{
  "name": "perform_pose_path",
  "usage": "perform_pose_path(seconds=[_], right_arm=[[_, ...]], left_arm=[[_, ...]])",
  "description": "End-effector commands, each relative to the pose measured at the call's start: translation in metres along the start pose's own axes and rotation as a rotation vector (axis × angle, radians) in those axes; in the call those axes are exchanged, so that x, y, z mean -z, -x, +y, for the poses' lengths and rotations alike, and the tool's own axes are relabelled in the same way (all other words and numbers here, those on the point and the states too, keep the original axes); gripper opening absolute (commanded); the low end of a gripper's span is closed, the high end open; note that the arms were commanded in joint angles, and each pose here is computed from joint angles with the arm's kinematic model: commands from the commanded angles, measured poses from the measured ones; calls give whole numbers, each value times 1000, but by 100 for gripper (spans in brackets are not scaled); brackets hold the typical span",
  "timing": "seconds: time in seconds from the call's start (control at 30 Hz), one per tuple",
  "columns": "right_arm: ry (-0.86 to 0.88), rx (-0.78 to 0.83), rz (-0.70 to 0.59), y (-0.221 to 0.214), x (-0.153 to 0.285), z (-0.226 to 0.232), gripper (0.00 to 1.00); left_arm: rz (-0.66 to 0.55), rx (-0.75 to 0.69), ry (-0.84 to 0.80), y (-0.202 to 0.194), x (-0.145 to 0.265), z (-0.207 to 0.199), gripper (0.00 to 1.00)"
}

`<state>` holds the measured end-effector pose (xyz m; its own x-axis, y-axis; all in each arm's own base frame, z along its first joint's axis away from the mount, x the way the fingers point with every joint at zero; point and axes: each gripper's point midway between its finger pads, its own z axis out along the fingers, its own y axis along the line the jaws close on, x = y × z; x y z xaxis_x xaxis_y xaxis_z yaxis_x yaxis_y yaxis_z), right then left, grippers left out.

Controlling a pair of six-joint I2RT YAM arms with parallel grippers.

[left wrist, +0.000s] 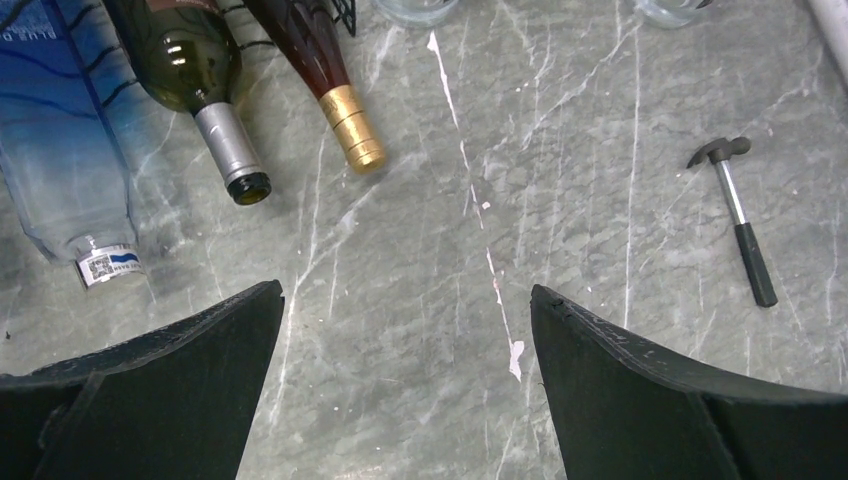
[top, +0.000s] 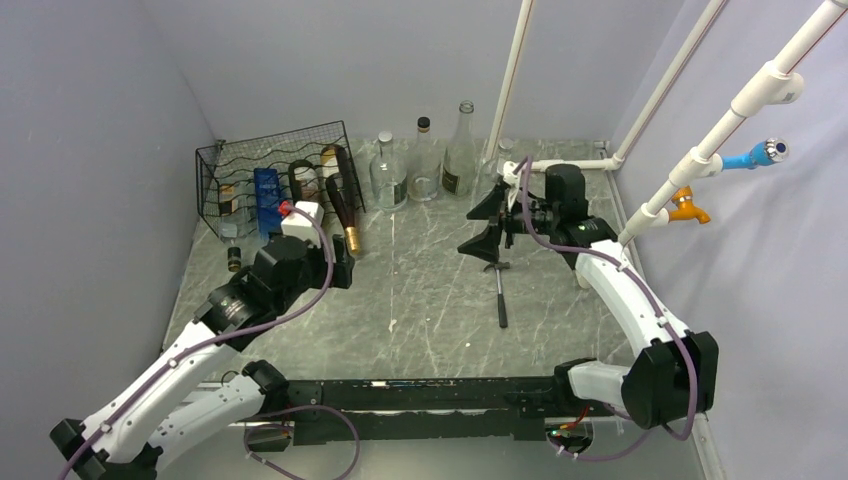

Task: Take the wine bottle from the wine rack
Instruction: Pick up the wine bottle from the wine rack.

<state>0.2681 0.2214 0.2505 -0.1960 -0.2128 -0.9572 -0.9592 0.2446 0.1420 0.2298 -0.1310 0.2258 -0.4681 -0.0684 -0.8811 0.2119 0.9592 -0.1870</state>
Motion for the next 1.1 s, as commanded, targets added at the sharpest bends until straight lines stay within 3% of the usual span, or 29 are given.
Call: perform_pose_path(seconds=[0.0,0.2,0.43,1.07], right_arm=[[40,81,-149,35,9,10,96],[30,88,-164,28,12,8,97],[30,105,-156,23,12,8,97],[16,103,-133,13,10,3,97]], left_arm=[[-29,56,19,15,-2,-2,100],[-31,64,5,18,-12,-9,94],[-20,93,18,20,-26,-4,100],[-48,211,-91,41,-63,7,100]])
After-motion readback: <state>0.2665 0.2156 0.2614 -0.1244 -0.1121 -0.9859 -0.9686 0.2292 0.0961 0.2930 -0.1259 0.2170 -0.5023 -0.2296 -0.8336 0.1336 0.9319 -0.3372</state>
